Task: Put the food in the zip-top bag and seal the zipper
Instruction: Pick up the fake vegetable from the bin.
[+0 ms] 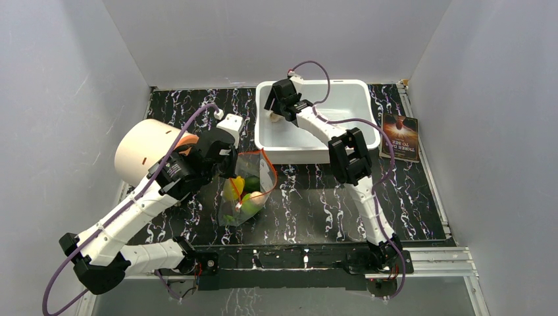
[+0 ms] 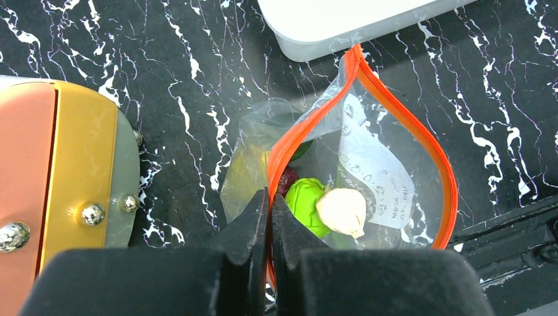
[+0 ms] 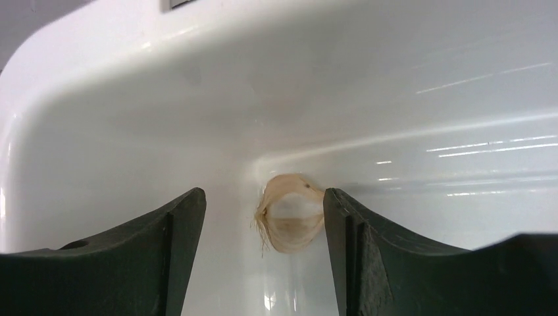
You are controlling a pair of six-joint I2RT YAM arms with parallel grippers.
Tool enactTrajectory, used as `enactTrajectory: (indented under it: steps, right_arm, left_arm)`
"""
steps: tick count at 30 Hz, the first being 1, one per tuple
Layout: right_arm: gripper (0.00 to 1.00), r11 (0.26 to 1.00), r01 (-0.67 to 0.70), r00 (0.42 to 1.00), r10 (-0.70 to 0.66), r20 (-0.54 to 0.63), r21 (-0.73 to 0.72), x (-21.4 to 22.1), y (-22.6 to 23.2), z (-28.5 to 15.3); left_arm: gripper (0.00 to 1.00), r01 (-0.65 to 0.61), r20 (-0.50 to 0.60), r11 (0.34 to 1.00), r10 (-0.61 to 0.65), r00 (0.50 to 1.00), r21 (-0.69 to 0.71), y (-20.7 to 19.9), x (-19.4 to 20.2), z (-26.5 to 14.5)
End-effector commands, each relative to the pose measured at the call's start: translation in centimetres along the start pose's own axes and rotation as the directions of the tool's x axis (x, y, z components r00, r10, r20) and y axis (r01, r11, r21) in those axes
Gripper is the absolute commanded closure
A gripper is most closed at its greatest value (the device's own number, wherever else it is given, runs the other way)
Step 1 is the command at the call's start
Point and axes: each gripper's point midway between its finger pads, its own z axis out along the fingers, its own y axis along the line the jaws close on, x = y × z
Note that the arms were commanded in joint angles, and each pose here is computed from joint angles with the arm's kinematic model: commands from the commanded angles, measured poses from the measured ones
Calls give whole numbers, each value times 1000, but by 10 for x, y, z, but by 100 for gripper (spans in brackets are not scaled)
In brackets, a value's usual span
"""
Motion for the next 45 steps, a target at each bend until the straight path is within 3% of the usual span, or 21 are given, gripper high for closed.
enactTrajectory:
  steps: [1,9,14,20,27,45]
  right_arm:
    - [36,1000,-2,999,3,32,-31,-10,5,14]
    - [36,994,108,994,-108,-26,-23,13,-8,23]
    - [43,972,235,970,-235,-58,5,19,-22,21]
    - [54,963,270,962,-270,-41,17,12,-26,14]
    - [60,952,306,952,-306,2,14,-6,-19,5]
    - [65,968,221,975,-217,47,-122,-52,-12,-37]
  left_arm:
    - [100,9,29,1000,-9,1000,5,1,-11,-10]
    - [100,7,28,1000,-7,1000,8,-1,-13,-8]
    - [100,5,27,1000,-5,1000,2,1,-12,-10]
    - [100,4,28,1000,-4,1000,7,0,-13,-8]
    - [100,1,32,1000,-1,999,5,-1,-16,-7]
    - [100,17,32,998,-19,999,57,-16,-21,2]
